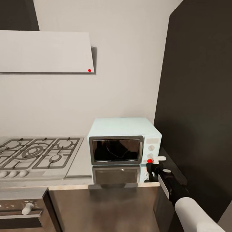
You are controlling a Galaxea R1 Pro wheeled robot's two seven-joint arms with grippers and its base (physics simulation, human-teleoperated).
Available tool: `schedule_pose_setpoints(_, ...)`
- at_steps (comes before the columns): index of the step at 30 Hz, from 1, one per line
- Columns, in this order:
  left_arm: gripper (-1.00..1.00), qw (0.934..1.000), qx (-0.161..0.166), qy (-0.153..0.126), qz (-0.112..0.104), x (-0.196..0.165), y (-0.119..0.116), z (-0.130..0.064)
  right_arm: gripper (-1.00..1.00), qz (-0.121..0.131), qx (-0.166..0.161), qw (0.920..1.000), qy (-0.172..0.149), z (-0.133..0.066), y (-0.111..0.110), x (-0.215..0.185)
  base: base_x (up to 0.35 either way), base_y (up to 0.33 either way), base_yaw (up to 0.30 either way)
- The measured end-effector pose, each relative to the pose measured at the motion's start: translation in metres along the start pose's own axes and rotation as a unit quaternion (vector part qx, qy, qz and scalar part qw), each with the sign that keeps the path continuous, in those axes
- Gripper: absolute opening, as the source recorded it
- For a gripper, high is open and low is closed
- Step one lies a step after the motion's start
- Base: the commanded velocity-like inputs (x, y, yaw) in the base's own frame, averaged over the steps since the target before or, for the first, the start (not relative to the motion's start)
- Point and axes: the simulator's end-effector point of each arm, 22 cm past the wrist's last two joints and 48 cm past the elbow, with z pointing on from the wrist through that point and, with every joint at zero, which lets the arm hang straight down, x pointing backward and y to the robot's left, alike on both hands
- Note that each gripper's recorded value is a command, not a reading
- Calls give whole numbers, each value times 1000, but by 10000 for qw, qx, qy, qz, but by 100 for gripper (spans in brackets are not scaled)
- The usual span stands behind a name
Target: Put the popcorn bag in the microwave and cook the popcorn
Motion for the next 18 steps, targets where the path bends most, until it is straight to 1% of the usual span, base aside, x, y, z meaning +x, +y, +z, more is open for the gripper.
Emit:
schedule_pose_setpoints(4, 100, 10000, 7, -23, 0, 0, 0, -2, -100, 2, -2, 10000, 20, -4, 0, 3, 24, 0, 0)
schedule_pose_setpoints(6, 100, 10000, 4, -22, 0, 0, 0, -1, -100, -1, -4, 10000, 21, -2, 0, 2, -136, 0, 0)
schedule_pose_setpoints(7, 100, 10000, -6, -27, -8, -2, 0, 1, -100, -2, -5, 10000, 19, 3, 0, 1, -278, 0, 0)
schedule_pose_setpoints(8, 100, 10000, -19, -15, -13, -5, -1, 5, -100, -14, -3, 10000, 57, 12, 0, 3, -306, 0, 0)
schedule_pose_setpoints(18, 100, 10000, -21, -38, -20, -6, -1, 5, -100, -76, -37, 9999, 65, 12, 2, 1, -333, 0, 0)
